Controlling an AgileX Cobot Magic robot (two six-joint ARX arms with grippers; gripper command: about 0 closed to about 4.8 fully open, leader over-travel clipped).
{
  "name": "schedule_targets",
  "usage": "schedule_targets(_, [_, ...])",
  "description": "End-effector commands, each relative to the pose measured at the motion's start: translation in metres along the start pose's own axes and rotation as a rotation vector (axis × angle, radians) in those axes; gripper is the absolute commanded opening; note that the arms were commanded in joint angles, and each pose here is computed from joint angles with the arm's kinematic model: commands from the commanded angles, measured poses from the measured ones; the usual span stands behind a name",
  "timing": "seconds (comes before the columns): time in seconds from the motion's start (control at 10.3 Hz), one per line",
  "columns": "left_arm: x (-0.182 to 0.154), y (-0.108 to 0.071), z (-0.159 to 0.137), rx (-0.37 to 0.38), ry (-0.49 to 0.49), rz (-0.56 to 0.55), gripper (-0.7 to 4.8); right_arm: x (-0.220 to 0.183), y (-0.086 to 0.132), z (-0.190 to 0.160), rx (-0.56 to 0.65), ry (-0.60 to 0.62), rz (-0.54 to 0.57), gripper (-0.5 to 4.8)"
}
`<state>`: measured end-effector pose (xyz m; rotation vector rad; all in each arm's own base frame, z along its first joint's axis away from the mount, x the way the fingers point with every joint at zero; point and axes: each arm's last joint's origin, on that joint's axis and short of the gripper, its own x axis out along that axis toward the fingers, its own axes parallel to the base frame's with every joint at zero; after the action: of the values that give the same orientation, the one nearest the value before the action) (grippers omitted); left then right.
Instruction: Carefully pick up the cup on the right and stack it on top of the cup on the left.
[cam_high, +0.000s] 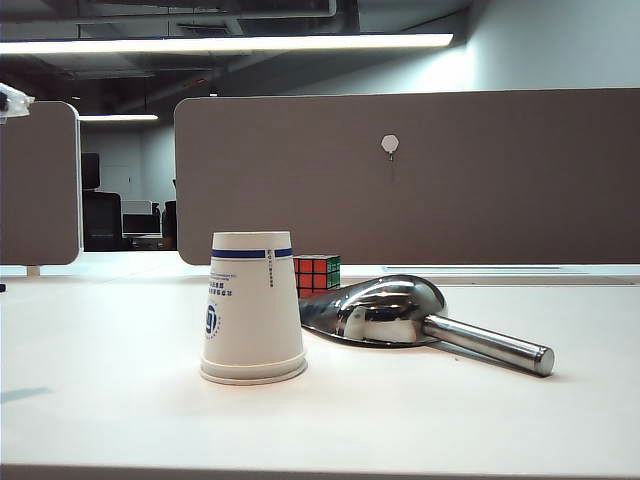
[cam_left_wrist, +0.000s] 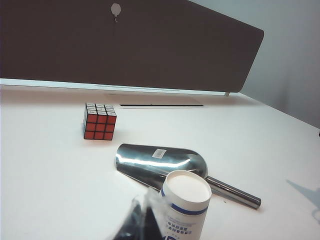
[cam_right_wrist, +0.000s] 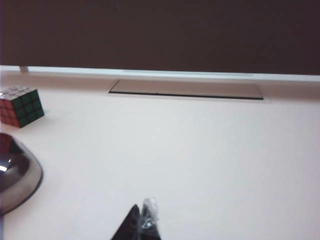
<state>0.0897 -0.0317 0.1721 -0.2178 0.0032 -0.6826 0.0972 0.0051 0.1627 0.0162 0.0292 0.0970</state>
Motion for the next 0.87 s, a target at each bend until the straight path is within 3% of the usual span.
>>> schedule_targets(0.1, [-0.0001,0.0003,-0.0011,-0.007,0.015,0.006,-0.05,-0.0002,0.0003,-0.0033,0.001,0.037,0.009,-0.01])
schedule_targets(0.49, [-0.0003,0.0027,-0.0055,-0.028,0.048,0.065,-0.05,-0.0002,0.0003,-0.0033,0.001,0.037,0.009,-0.01])
schedule_targets(0.68, [-0.0004,0.0040,-0.0051,0.044,0.041,0.108,-0.05,-0.0002,0.0003,-0.0034,0.001,0.037,0.009,-0.01])
schedule_targets(0.87, [-0.0002,0.0033,-0.0007,0.064,-0.003,0.109,-0.05,-0.0002,0.0003,-0.0033,0.001,0.037,0.009,-0.01])
